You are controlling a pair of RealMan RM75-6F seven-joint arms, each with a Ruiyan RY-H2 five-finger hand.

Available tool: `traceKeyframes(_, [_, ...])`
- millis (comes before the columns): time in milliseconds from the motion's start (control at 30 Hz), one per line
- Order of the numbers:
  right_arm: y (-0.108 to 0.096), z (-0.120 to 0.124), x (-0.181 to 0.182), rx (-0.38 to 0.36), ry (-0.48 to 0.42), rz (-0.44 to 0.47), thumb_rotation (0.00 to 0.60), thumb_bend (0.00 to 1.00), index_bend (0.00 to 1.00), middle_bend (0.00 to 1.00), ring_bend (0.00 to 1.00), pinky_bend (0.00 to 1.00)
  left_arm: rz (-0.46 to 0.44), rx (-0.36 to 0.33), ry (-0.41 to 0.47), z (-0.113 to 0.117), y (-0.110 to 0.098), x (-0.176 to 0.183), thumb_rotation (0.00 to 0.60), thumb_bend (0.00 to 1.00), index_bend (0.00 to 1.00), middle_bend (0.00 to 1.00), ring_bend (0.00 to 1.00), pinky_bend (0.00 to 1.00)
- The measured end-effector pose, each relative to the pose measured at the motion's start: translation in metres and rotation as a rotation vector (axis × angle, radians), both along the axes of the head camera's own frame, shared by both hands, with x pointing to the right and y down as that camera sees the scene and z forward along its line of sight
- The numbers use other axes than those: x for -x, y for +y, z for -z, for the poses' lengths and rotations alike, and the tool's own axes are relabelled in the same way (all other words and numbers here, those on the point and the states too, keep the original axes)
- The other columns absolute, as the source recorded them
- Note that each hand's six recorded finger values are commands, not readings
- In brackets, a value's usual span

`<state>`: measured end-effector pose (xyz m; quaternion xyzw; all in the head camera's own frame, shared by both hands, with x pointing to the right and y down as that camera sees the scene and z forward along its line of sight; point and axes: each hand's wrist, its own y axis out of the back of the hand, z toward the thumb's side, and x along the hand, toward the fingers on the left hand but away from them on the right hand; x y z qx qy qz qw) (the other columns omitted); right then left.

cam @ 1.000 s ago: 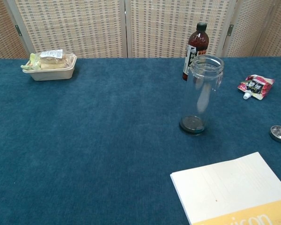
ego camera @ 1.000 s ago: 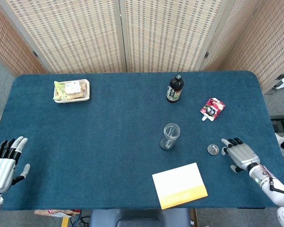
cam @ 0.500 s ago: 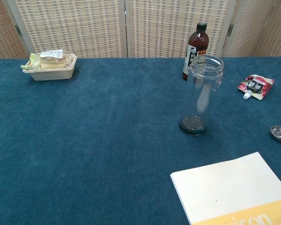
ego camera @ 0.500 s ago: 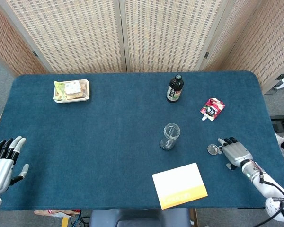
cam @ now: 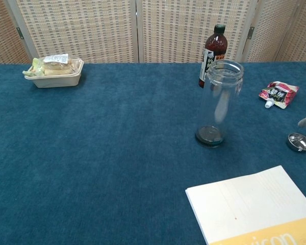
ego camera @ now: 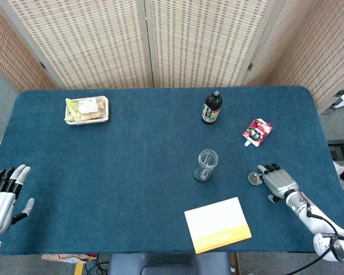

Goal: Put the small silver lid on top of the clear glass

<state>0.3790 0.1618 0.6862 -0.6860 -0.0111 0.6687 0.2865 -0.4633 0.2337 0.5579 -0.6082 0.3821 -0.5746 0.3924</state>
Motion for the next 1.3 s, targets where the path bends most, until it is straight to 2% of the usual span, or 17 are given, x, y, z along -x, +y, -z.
traceKeyframes(367, [-0.002,0.015,0.005,-0.017,-0.032,-0.019,0.600,0.35,0.32,0.00,0.00,0.00,-0.006,-0.005,-0.003,0.001,0.001,-0.002,0.600,0.36,0.00,0.05,0.00,0.01])
traceKeyframes(500, [-0.004,0.034,0.010,-0.054,-0.054,0.004,0.600,0.35,0.32,0.00,0.00,0.00,-0.012,-0.004,-0.009,0.000,0.002,-0.003,0.600,0.36,0.00,0.05,0.00,0.01])
traceKeyframes(633, [-0.018,0.051,0.005,-0.113,-0.052,0.003,0.600,0.35,0.32,0.00,0.00,0.00,-0.019,0.001,-0.016,-0.002,0.003,-0.005,0.600,0.36,0.00,0.05,0.00,0.01])
traceKeyframes(800, [-0.028,0.041,0.000,-0.118,-0.034,0.009,0.600,0.35,0.33,0.00,0.00,0.00,-0.012,0.002,-0.023,-0.004,0.002,-0.005,0.600,0.36,0.00,0.05,0.00,0.01])
traceKeyframes(1033, [-0.035,0.014,0.007,-0.105,-0.031,0.036,0.600,0.37,0.41,0.00,0.00,0.00,-0.001,-0.004,-0.021,-0.002,0.001,-0.003,0.600,0.36,0.00,0.05,0.00,0.01])
traceKeyframes(1300, [-0.039,0.000,0.016,-0.100,-0.040,0.049,0.600,0.38,0.41,0.00,0.00,0.00,0.010,-0.011,-0.014,0.001,0.000,0.000,0.600,0.36,0.00,0.05,0.00,0.01])
